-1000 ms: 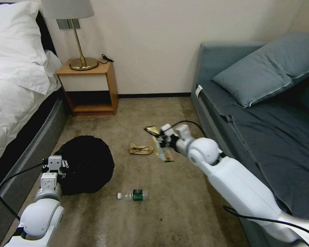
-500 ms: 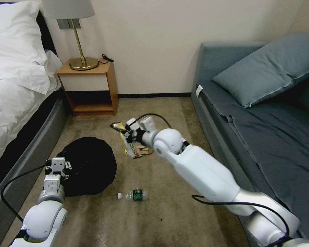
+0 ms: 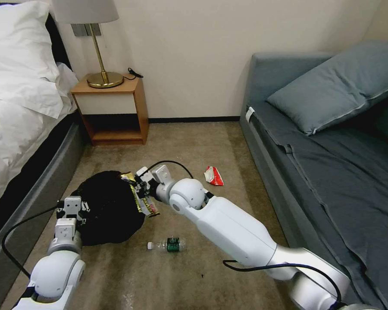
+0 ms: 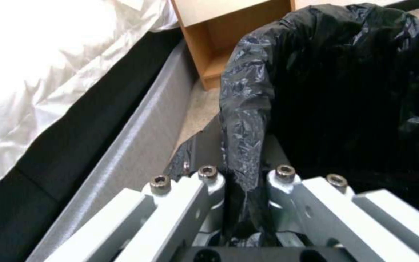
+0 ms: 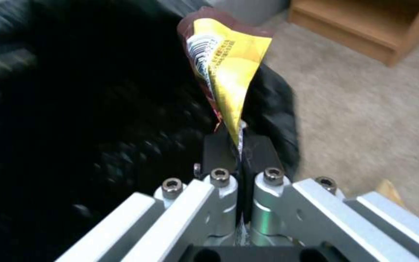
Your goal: Pick up the trash bin, then pick up the garbage on the floor and place it into the trash bin.
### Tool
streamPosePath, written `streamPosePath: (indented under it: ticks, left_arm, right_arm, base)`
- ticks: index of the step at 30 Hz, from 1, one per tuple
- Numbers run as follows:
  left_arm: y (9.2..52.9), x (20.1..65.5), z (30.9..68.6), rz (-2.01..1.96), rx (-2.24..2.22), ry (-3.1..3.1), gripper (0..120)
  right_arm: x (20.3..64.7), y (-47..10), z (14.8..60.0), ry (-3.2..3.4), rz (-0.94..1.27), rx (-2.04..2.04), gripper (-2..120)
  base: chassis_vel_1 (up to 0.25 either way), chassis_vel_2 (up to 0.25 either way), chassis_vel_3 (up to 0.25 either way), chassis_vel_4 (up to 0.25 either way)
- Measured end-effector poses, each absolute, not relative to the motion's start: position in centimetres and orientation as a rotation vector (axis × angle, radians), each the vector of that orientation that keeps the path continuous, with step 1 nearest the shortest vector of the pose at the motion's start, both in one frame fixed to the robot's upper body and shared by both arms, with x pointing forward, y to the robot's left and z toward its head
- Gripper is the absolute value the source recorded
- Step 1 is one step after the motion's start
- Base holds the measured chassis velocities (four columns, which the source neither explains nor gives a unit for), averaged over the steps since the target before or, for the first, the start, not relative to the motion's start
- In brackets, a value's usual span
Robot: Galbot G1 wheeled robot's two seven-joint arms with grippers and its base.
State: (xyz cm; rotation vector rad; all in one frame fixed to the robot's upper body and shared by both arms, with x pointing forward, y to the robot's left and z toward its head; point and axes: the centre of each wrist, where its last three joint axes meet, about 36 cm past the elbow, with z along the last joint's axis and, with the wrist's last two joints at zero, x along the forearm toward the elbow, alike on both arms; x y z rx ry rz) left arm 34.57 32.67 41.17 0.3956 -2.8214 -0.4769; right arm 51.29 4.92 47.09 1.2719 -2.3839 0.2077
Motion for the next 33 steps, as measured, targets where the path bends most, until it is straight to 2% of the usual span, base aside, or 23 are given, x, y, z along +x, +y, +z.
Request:
streamPosePath:
  ticks: [7,15,16,18,20,24,26,30,32,33]
  left_arm:
    - [32.3,34.6,40.9,-0.467,0.397,-2.820,4]
    - [32.2,34.3,40.9,-0.454,0.404,-2.818,4]
    - [32.2,34.3,41.0,-0.449,0.406,-2.819,4]
    - [32.2,34.2,41.0,-0.447,0.407,-2.819,4]
    - [32.2,34.2,41.0,-0.441,0.408,-2.821,4]
    - [32.2,34.1,41.1,-0.436,0.410,-2.823,4]
    - [32.3,33.9,41.2,-0.433,0.413,-2.823,4]
    - [32.4,33.8,41.1,-0.433,0.416,-2.823,4]
    - [32.5,33.7,41.1,-0.434,0.417,-2.823,4]
    - [32.5,33.7,41.1,-0.434,0.417,-2.823,4]
  right_arm:
    - [49.8,7.7,47.7,-2.398,0.089,1.358,0]
    - [48.8,8.7,45.9,-2.387,0.089,1.343,1]
    - [48.5,8.7,45.4,-2.382,0.096,1.339,8]
    - [48.5,8.8,45.3,-2.381,0.098,1.338,11]
    - [48.1,8.9,44.9,-2.376,0.100,1.333,25]
    - [48.0,9.0,44.7,-2.375,0.104,1.329,34]
    - [48.0,9.0,44.7,-2.378,0.109,1.327,44]
    - [48.0,9.0,44.7,-2.381,0.114,1.327,54]
    - [48.1,9.0,44.8,-2.381,0.117,1.327,67]
    - [48.1,9.0,44.8,-2.381,0.117,1.327,67]
  base:
    - [0.000,0.000,0.000,0.000]
    - [0.000,0.000,0.000,0.000]
    - [0.000,0.000,0.000,0.000]
    - [0.000,0.000,0.000,0.000]
    - [0.000,0.000,0.000,0.000]
    - [0.000,0.000,0.000,0.000]
    - [0.000,0.000,0.000,0.000]
    - [0.000,0.000,0.000,0.000]
    - [0.000,0.000,0.000,0.000]
    - [0.000,0.000,0.000,0.000]
